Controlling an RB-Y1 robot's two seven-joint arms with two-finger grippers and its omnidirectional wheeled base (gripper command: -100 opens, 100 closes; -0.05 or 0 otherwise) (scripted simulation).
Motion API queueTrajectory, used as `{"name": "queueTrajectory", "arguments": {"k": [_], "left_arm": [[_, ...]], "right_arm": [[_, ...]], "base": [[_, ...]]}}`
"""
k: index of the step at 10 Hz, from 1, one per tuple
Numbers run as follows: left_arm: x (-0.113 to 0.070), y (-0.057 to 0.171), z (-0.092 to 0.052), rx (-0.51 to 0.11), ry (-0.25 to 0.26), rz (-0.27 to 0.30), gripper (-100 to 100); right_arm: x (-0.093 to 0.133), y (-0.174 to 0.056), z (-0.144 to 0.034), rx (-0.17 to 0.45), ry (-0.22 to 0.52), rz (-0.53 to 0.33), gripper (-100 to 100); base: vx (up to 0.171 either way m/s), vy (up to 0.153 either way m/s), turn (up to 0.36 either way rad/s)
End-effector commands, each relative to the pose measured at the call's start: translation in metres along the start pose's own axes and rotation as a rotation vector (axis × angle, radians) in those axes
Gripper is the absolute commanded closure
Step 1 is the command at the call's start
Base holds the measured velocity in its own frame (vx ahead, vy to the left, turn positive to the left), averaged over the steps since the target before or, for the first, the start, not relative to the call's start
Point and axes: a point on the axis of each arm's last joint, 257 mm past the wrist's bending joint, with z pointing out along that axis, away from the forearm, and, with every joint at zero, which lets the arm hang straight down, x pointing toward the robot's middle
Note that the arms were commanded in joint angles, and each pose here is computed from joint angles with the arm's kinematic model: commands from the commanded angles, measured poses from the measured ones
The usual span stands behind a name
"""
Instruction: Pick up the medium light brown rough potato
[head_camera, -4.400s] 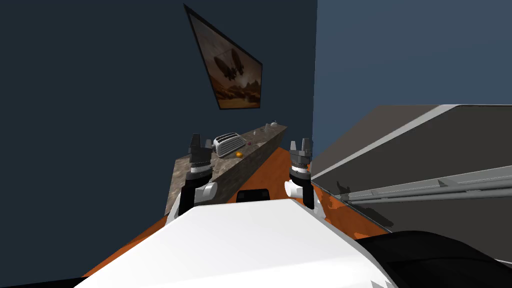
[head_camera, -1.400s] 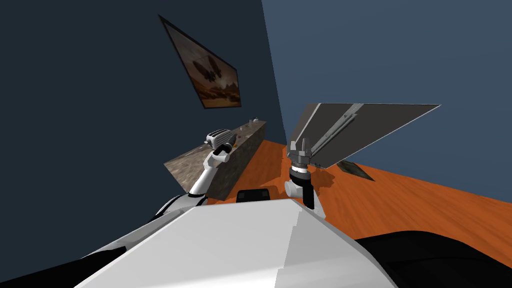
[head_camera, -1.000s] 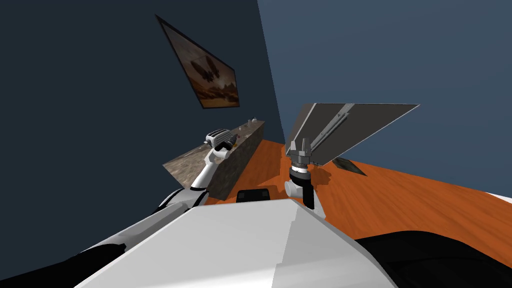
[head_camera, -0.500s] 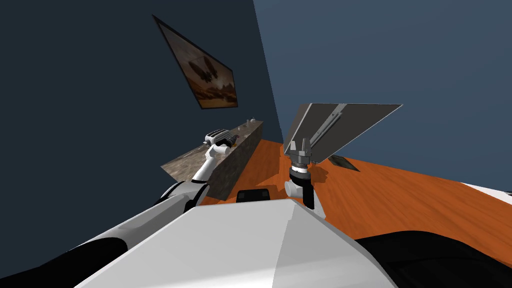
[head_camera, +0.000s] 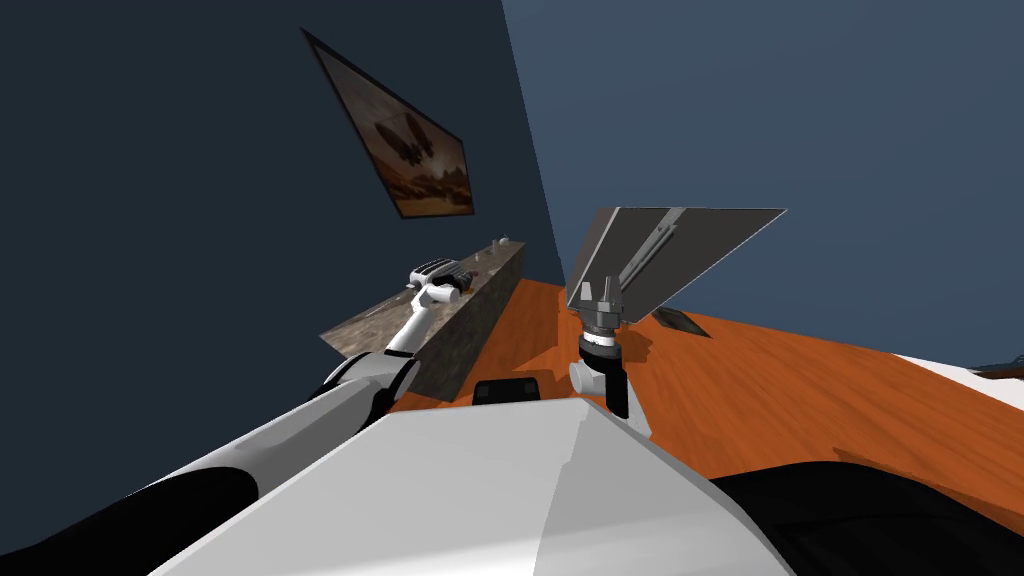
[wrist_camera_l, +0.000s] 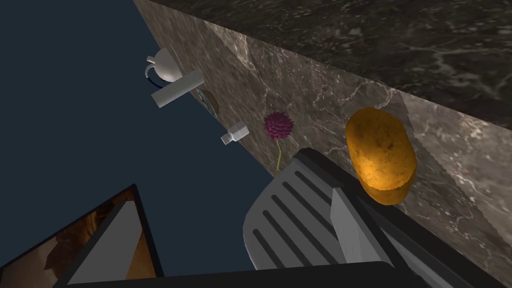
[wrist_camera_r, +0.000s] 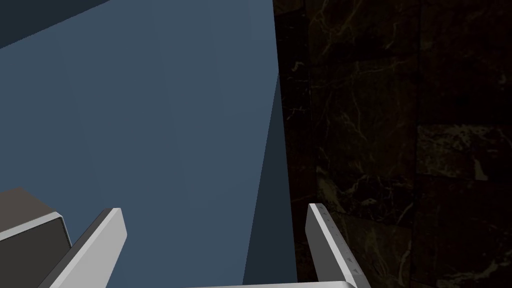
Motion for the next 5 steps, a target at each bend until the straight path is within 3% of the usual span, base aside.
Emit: {"name": "queueTrajectory", "arguments": {"k": [1, 5], "left_arm": [[-0.001, 0.009, 0.005, -0.056, 0.022, -0.022, -100], [0.002, 0.028, 0.011, -0.173, 0.081, -0.087, -100]], "right_arm": [[0.0, 0.0, 0.0, 0.0, 0.0, 0.0, 0], [0.0, 0.0, 0.0, 0.0, 0.0, 0.0, 0]], "base": [[0.009, 0.045, -0.045], [0.017, 0.064, -0.04]]}}
